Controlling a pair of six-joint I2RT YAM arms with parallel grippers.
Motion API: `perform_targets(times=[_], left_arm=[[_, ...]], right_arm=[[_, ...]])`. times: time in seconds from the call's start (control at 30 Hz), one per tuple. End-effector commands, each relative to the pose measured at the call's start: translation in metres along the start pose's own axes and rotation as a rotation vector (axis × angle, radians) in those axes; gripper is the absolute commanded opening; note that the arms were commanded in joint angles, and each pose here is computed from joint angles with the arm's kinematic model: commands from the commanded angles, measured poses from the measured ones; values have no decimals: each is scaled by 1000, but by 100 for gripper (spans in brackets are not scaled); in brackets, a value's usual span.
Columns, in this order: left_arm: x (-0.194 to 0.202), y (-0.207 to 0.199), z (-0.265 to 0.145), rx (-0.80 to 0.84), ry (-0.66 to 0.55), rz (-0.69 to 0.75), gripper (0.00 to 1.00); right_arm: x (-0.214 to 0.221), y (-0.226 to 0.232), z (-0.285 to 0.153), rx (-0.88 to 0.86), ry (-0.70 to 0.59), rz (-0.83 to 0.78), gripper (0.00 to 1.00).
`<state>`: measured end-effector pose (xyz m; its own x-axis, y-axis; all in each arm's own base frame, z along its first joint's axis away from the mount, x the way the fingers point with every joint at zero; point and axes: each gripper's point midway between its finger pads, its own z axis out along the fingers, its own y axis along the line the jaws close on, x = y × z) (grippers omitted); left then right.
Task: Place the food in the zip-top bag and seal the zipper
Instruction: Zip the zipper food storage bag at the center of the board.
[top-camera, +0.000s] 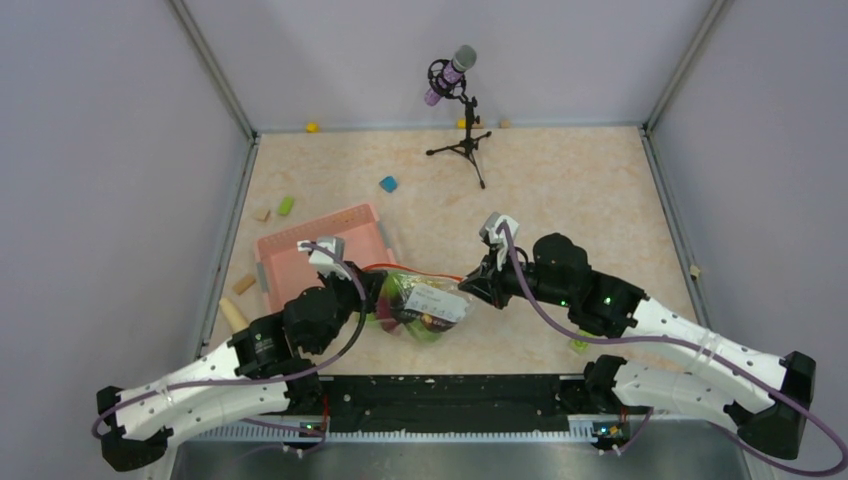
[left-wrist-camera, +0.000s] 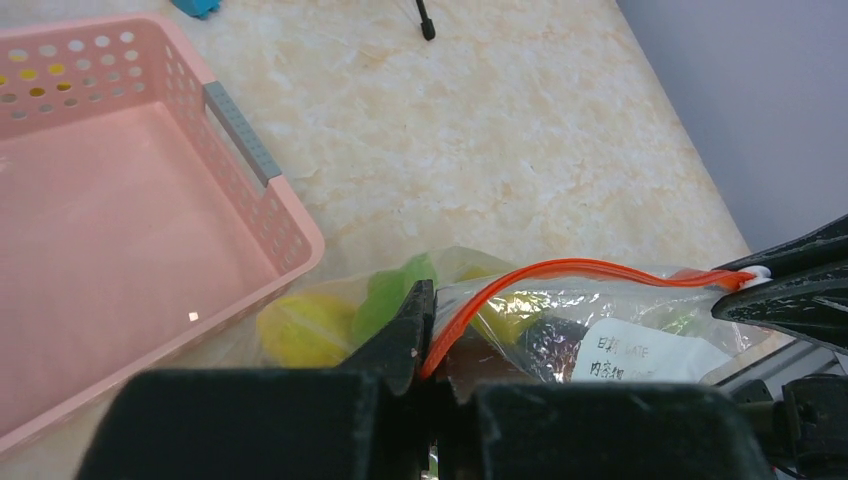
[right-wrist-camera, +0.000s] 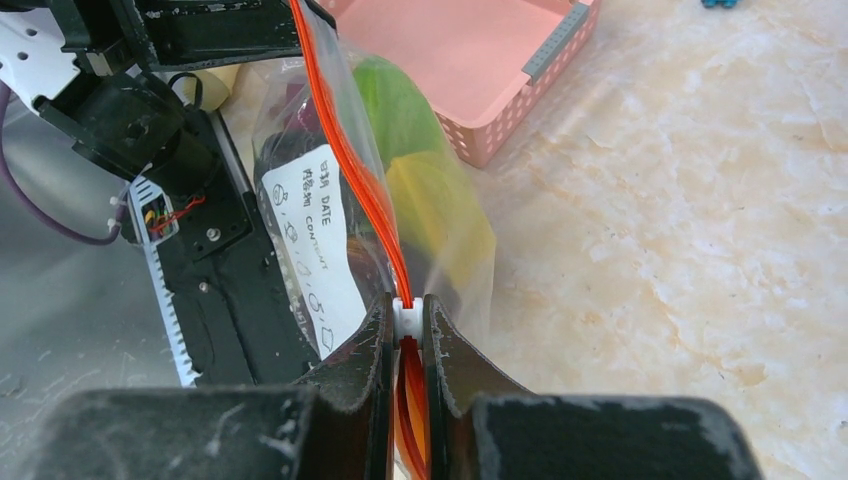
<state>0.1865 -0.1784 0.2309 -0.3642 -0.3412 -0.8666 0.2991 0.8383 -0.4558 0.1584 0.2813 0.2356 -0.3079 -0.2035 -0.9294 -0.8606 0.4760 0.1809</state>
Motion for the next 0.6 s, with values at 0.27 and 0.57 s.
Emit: perform_targets(times=[0.27,0.57], left_arm=[[-32,56,-10,-268,-152,23,0],[-37,67,-16,-320,-184,-11,0]], right_arm=[[1,-11,-16,69,0,3,0],[2,-12,-16,75,1,4,0]])
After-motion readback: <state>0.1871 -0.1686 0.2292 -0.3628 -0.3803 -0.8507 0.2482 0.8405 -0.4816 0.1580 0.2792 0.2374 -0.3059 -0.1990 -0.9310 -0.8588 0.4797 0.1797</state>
